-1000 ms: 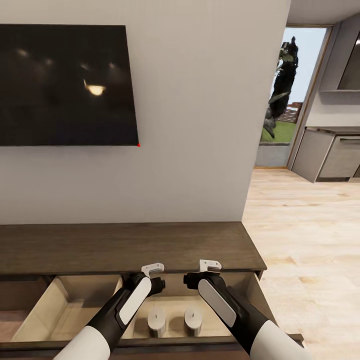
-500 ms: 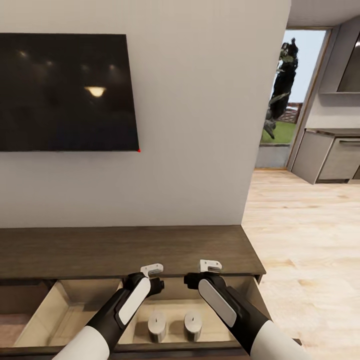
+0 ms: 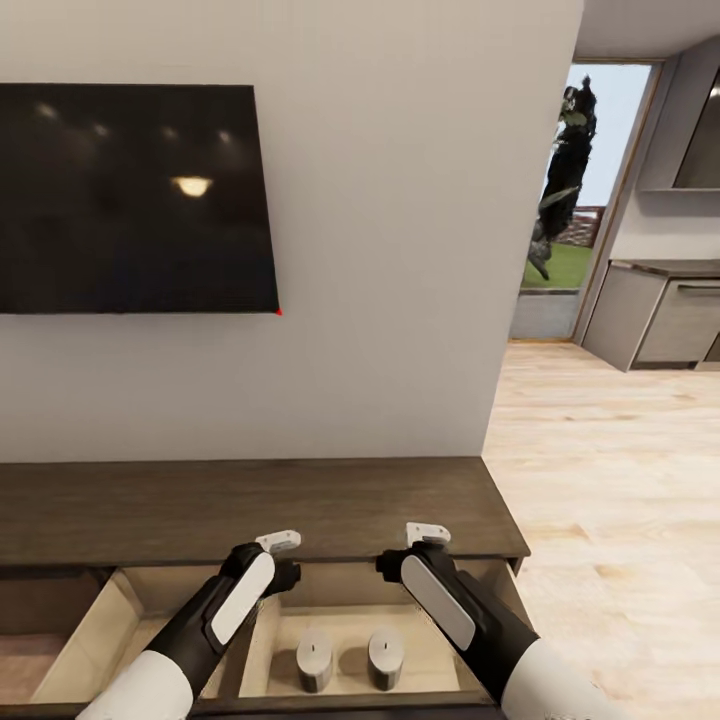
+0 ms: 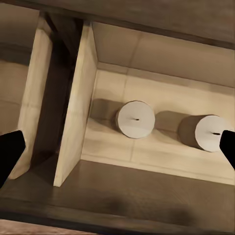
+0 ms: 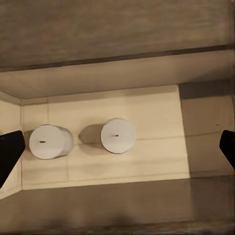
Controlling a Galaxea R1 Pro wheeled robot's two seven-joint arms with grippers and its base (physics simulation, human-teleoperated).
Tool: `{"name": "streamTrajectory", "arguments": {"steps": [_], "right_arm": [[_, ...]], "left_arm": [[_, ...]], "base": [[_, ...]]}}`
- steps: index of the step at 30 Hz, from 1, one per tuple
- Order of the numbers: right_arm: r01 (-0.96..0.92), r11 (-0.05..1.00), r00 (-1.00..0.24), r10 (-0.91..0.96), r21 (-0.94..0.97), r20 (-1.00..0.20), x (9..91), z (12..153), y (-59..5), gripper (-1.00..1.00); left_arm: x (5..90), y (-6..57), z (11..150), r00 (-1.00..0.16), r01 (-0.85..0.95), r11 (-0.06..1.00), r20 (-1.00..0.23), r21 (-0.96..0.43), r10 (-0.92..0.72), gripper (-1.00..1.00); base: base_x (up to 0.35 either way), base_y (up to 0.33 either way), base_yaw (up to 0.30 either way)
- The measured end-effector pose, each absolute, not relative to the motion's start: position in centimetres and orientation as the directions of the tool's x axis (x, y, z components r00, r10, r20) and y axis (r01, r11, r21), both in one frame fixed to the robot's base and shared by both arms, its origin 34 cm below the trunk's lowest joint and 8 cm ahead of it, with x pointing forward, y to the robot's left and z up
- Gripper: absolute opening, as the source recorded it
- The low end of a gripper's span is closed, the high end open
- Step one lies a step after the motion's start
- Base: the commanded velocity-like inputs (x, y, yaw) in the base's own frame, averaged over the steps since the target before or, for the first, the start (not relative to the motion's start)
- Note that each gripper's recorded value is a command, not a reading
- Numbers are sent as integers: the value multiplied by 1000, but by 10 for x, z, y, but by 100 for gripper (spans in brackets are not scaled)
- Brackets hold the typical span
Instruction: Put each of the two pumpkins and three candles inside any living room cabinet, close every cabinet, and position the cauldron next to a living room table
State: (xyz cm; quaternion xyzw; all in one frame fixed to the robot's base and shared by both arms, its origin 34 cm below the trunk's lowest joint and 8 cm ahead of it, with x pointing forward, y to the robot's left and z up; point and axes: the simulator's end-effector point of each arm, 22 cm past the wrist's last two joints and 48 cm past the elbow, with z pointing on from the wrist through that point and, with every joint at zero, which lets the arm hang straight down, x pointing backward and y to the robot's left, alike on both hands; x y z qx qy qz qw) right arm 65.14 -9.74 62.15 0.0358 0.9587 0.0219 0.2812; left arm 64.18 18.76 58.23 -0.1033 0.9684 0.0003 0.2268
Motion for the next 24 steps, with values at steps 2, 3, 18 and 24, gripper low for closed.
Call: {"name": "streamTrajectory", "arguments": {"steps": [2, 3, 18, 24], "right_arm": [[83, 995, -845, 96, 48, -526, 652, 625, -108, 100], [99, 994, -847, 105, 40, -521, 653, 627, -113, 100], [132, 991, -853, 123, 18, -507, 655, 655, -125, 100], [97, 995, -874, 89, 8, -478, 650, 663, -119, 100]], "left_arm": [[639, 194, 582, -881, -214, 976, -424, -42, -211, 100], [637, 197, 580, -884, -219, 975, -415, -37, -215, 100], [633, 203, 599, -894, -231, 973, -390, -23, -222, 100], [608, 214, 580, -920, -247, 969, -318, 19, -229, 100]], "base": [[0, 0, 0], [0, 0, 0], [0, 0, 0], [0, 0, 0]]}}
